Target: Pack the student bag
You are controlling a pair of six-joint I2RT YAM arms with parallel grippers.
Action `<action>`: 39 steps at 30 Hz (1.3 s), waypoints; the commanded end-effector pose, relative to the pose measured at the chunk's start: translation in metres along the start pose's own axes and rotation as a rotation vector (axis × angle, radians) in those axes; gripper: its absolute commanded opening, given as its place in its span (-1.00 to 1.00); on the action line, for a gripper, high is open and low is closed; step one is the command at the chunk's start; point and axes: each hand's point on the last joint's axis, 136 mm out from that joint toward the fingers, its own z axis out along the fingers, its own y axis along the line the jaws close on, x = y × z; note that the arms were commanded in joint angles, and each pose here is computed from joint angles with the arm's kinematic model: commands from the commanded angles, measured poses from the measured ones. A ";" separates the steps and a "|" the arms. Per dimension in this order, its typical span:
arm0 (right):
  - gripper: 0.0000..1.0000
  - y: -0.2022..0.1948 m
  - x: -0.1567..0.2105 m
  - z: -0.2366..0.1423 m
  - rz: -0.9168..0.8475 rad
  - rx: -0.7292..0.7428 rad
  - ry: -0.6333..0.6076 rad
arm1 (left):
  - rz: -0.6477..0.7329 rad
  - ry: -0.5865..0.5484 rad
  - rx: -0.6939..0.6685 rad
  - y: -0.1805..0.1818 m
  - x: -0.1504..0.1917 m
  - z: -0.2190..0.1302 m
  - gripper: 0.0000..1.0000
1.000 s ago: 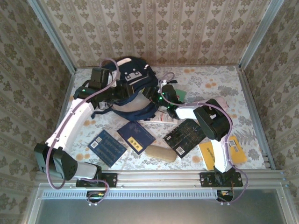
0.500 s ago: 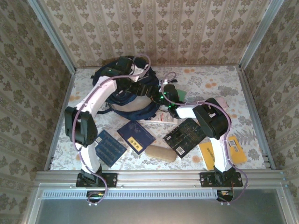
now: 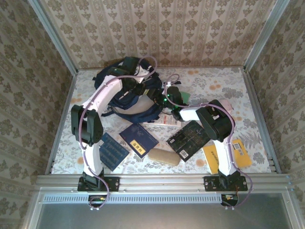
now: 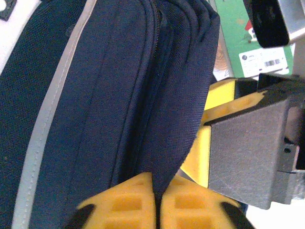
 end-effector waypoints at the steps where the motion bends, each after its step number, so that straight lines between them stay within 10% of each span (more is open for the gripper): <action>1: -0.15 0.014 -0.019 -0.006 -0.026 -0.028 -0.055 | -0.002 -0.008 -0.037 0.008 -0.006 -0.001 -1.00; 26: 0.21 0.088 -0.002 -0.171 -0.397 0.428 0.073 | -0.549 -0.583 -0.020 0.091 -0.068 -0.157 -1.00; 39: 0.24 0.146 0.029 -0.186 -0.390 0.301 0.194 | -0.539 -0.700 0.001 0.085 -0.085 -0.216 -1.00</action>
